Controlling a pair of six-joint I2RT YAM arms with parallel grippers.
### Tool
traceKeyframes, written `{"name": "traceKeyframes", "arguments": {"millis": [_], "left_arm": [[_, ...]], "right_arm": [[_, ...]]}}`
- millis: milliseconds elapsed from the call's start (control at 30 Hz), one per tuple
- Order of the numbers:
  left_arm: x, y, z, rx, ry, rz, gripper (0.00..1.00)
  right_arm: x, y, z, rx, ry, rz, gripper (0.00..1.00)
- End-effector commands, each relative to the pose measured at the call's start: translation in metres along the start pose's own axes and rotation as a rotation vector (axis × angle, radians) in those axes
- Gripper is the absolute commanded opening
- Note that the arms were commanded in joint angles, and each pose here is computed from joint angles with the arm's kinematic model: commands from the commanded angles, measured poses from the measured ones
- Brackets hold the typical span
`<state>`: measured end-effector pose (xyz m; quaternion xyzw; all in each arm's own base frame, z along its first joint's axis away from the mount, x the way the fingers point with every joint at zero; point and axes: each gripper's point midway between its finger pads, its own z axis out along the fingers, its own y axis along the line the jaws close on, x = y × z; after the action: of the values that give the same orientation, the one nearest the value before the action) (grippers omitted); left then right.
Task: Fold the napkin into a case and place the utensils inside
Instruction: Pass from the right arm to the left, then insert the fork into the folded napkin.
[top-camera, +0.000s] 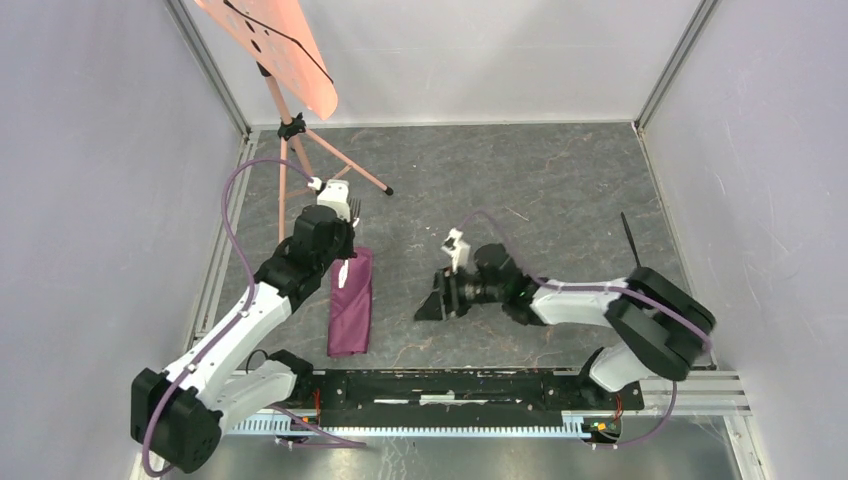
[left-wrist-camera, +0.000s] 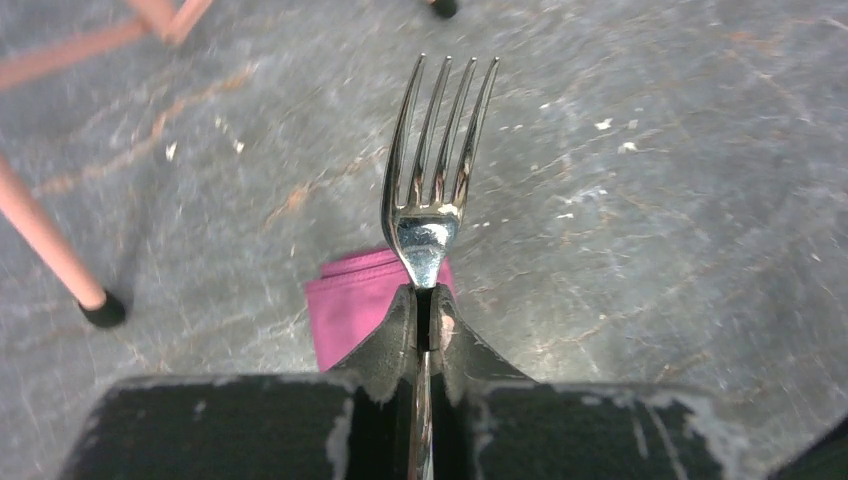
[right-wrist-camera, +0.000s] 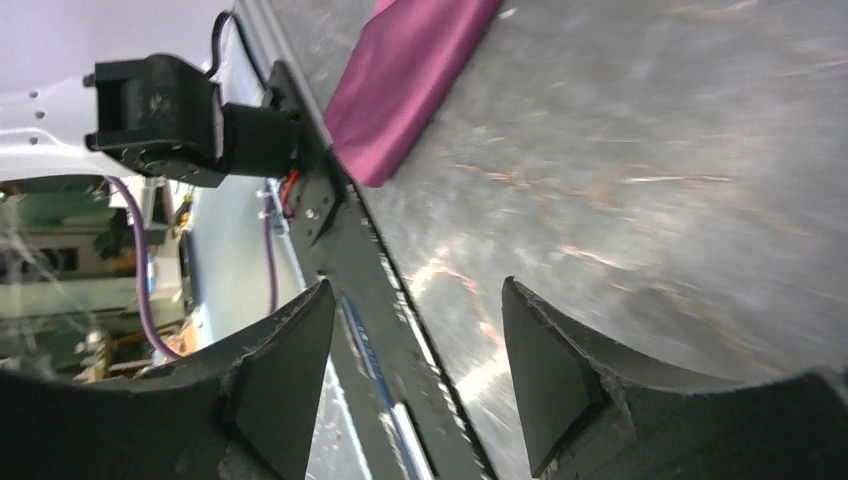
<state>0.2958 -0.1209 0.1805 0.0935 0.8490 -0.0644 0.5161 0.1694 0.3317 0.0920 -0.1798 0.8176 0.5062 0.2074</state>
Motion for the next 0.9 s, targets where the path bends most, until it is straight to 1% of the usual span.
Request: {"name": "traceKeyframes", "arguments": {"millis": [0,133,300,433,467,733,867], "left_arm": [[0.015,0.016,0.015,-0.05,0.044,-0.226,0.02],[0.015,0.026,0.032,-0.081,0.007,-0.268,0.02],[0.03,0.029,0.052,-0.11,0.033,-0.292,0.02],[0.038,0.03,0.058,-0.112,0.041,-0.284,0.02],[0.035,0.033,0.061,-0.123,0.016,-0.281,0.02],[0.045,0.028,0.077,-0.083,0.019,-0.286,0.02],[0.058,0.025,0.077,-0.075,0.042,-0.315,0.02]], "right_arm": [[-0.015,0.062,0.039,-0.183,-0.142,0.054,0.67],[0.01,0.077,0.074,-0.245,-0.073,0.123,0.63],[0.034,0.076,0.108,-0.234,0.0,0.155,0.59],[0.044,0.081,0.123,-0.254,0.024,0.178,0.55],[0.045,0.081,0.126,-0.251,0.025,0.176,0.55],[0.064,0.064,0.138,-0.169,0.053,0.181,0.5],[0.071,0.057,0.143,-0.147,0.065,0.182,0.44]]}}
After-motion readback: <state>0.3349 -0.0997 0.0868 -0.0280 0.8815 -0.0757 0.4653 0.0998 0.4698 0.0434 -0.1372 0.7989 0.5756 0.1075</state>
